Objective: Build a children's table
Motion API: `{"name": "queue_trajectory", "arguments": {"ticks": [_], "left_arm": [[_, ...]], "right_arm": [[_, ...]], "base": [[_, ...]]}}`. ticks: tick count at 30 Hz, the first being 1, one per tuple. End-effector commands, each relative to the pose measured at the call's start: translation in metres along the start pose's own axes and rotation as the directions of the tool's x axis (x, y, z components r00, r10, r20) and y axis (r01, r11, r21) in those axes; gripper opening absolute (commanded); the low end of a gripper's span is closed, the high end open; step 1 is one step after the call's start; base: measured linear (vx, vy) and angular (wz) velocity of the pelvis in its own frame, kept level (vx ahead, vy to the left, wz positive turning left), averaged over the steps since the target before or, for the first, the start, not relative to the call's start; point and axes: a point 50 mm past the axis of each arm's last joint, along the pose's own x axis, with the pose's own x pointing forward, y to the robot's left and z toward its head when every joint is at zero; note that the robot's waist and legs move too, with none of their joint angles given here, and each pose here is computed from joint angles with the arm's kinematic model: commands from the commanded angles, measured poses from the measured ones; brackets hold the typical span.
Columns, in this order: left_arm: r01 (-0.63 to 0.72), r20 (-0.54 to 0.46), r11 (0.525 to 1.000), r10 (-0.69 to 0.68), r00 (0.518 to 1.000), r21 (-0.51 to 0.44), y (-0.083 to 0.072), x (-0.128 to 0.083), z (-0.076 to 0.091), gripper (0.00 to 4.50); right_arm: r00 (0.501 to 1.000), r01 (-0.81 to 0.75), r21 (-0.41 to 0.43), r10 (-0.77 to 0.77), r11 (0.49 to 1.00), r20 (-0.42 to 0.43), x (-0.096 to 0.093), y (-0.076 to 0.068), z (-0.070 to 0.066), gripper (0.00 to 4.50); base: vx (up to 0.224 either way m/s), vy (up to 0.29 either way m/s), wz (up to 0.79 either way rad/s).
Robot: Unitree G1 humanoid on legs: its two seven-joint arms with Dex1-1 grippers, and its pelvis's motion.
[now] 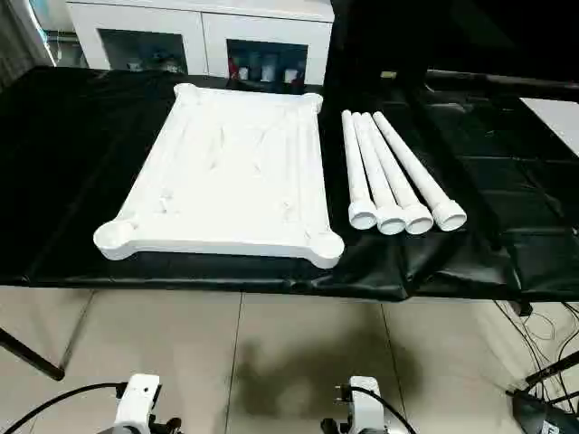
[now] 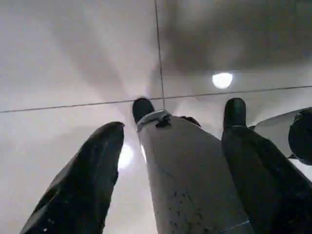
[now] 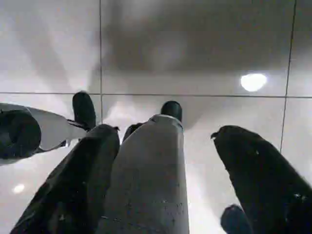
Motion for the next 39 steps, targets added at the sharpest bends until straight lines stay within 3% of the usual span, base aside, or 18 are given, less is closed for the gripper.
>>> {"name": "queue_trajectory", "arguments": {"ticks": [1,10,11,12,16,18,20,22,26,29,31,32,33,34,39], "left_arm": [[0.012,-0.074,1.0,-0.012,0.997,-0.002,-0.005,0.0,-0.019,3.61],[0.012,-0.074,1.0,-0.012,0.997,-0.002,-0.005,0.0,-0.019,3.61],[0.008,-0.109,1.0,-0.006,0.994,0.013,-0.008,0.002,-0.018,3.61],[-0.007,-0.241,0.996,0.028,0.97,0.088,-0.017,0.007,-0.017,3.61],[-0.096,-0.174,0.991,0.112,0.978,0.097,0.002,0.005,-0.016,3.61],[-0.096,-0.175,0.991,0.111,0.978,0.091,0.002,0.005,-0.018,3.61],[-0.102,-0.163,0.99,0.116,0.98,0.093,0.003,0.005,-0.017,3.9],[-0.121,-0.142,0.992,0.126,0.982,0.042,0.004,0.005,-0.016,3.96],[-0.131,-0.094,0.991,0.13,0.987,0.004,0.008,0.005,-0.01,4.38],[-0.138,-0.009,0.99,0.138,0.99,0.014,0.017,0.004,0.005,4.48],[-0.133,0.016,0.991,0.132,0.991,0.013,0.018,0.004,0.009,4.48],[-0.115,0.085,0.993,0.114,0.99,0.004,0.022,0.002,0.02,4.48],[-0.115,0.085,0.993,0.114,0.99,0.004,0.022,0.002,0.02,4.48],[-0.105,0.161,0.994,0.103,0.981,0.001,0.026,0.0,0.028,4.48],[-0.081,0.339,0.996,0.062,0.939,0.043,0.031,-0.011,0.041,4.48]], "right_arm": [[1.0,0.002,-0.008,-0.002,1.0,0.018,0.0,-0.002,0.006,3.59],[1.0,0.002,-0.008,-0.002,1.0,0.018,0.0,-0.002,0.006,3.59],[0.999,0.026,-0.009,-0.026,1.0,-0.024,0.001,-0.002,0.003,3.59],[0.973,0.123,-0.032,-0.127,0.992,-0.192,0.001,-0.006,-0.007,3.59],[0.978,0.106,-0.129,-0.127,0.986,-0.167,0.0,-0.012,-0.013,3.59],[0.979,0.101,-0.128,-0.122,0.987,-0.166,0.0,-0.012,-0.013,3.59],[0.98,0.097,-0.128,-0.117,0.987,-0.163,0.0,-0.012,-0.014,3.85],[0.985,0.098,-0.101,-0.111,0.99,-0.133,0.0,-0.012,-0.011,3.91],[0.992,0.106,-0.12,-0.113,0.987,-0.053,0.0,-0.014,0.001,4.32],[0.994,0.099,-0.162,-0.09,0.982,0.065,-0.001,-0.017,0.02,4.42],[0.993,0.095,-0.167,-0.081,0.981,0.09,-0.001,-0.018,0.024,4.42],[0.987,0.083,-0.182,-0.056,0.98,0.151,-0.001,-0.013,0.045,4.42],[0.987,0.083,-0.182,-0.056,0.98,0.151,-0.001,-0.013,0.045,4.42],[0.979,0.082,-0.225,-0.036,0.971,0.202,-0.002,-0.009,0.06,4.42],[0.944,0.044,-0.288,0.055,0.957,0.325,-0.011,-0.01,0.075,4.42]], "base": [[0.0,0.0,0.0],[0.0,0.0,0.0],[0.0,0.0,0.0],[0.0,0.0,0.0],[0.0,0.0,0.0],[0.0,0.0,0.0],[0.0,0.0,0.0],[0.0,0.0,0.0],[0.0,0.0,0.0],[0.0,0.0,0.0],[0.0,0.0,0.0],[0.0,0.0,0.0],[0.0,0.0,0.0],[0.0,0.0,0.0],[0.0,0.0,0.0]]}}
